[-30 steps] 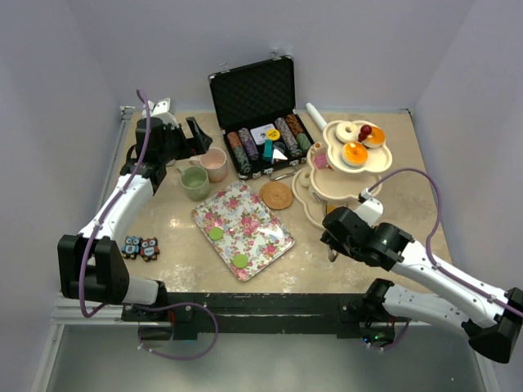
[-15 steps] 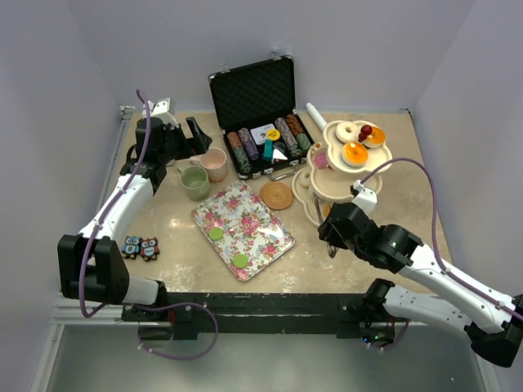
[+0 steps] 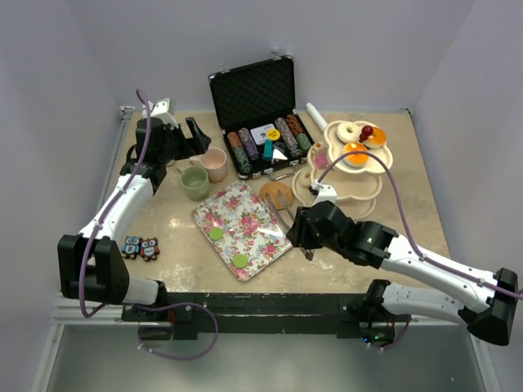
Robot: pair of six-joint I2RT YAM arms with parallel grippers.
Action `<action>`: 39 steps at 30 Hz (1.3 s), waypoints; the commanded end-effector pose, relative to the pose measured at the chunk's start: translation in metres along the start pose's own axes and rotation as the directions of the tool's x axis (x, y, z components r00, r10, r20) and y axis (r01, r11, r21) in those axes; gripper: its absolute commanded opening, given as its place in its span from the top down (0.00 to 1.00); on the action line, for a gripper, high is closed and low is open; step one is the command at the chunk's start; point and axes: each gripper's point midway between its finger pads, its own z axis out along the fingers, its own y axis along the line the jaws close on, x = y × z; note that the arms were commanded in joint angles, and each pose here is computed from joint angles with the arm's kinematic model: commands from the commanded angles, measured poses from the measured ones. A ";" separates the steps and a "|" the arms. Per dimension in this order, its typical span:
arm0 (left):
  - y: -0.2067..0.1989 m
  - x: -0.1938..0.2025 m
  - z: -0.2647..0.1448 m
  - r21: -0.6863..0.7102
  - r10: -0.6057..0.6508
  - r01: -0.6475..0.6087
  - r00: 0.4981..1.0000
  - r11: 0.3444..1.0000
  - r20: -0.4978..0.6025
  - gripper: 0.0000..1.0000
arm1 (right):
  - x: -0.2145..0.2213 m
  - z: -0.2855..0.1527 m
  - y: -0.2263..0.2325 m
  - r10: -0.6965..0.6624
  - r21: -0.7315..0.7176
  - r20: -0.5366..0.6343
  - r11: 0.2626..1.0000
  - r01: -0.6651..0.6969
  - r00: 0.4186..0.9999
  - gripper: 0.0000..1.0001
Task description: Serve the afternoon tea
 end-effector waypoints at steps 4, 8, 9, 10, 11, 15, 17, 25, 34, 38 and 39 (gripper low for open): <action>-0.003 -0.013 -0.003 0.005 0.025 -0.026 0.999 1.000 0.043 0.02 | 0.020 0.008 0.082 -0.124 -0.221 0.001 0.968 0.121 0.992 0.55; -0.002 -0.012 -0.002 0.002 0.024 -0.024 0.999 1.000 0.037 0.01 | 0.056 0.025 0.094 -0.233 -0.195 -0.060 0.956 0.218 0.971 0.54; -0.002 -0.012 -0.002 0.004 0.026 -0.026 0.999 1.000 0.037 0.01 | 0.065 0.028 0.096 -0.255 -0.188 -0.075 0.953 0.237 0.964 0.53; -0.002 -0.012 -0.001 0.003 0.026 -0.026 0.999 1.000 0.035 0.01 | 0.070 0.030 0.098 -0.270 -0.187 -0.081 0.950 0.252 0.959 0.53; -0.003 -0.013 -0.002 0.004 0.026 -0.026 0.999 1.000 0.038 0.01 | 0.077 0.032 0.100 -0.291 -0.188 -0.094 0.944 0.270 0.952 0.53; -0.002 -0.012 -0.002 0.003 0.026 -0.026 0.999 1.000 0.035 0.02 | 0.087 0.036 0.108 -0.311 -0.200 -0.102 0.937 0.286 0.945 0.52; -0.004 -0.012 -0.002 0.008 0.026 -0.026 0.999 1.000 0.035 0.02 | 0.089 0.037 0.111 -0.315 -0.204 -0.100 0.935 0.291 0.944 0.52; -0.004 -0.013 -0.003 0.009 0.026 -0.026 0.999 1.000 0.036 0.01 | 0.090 0.054 0.116 -0.346 -0.165 -0.099 0.930 0.328 0.933 0.50; -0.005 -0.014 -0.003 0.011 0.026 -0.027 0.999 1.000 0.037 0.02 | 0.097 0.068 0.122 -0.372 -0.161 -0.109 0.922 0.353 0.922 0.50; -0.005 -0.014 -0.003 0.011 0.028 -0.029 0.999 1.000 0.039 0.01 | 0.099 0.075 0.125 -0.379 -0.156 -0.113 0.920 0.361 0.918 0.53; -0.005 -0.013 -0.003 0.010 0.026 -0.027 0.999 1.000 0.036 0.02 | 0.100 0.076 0.125 -0.383 -0.153 -0.119 0.919 0.364 0.916 0.54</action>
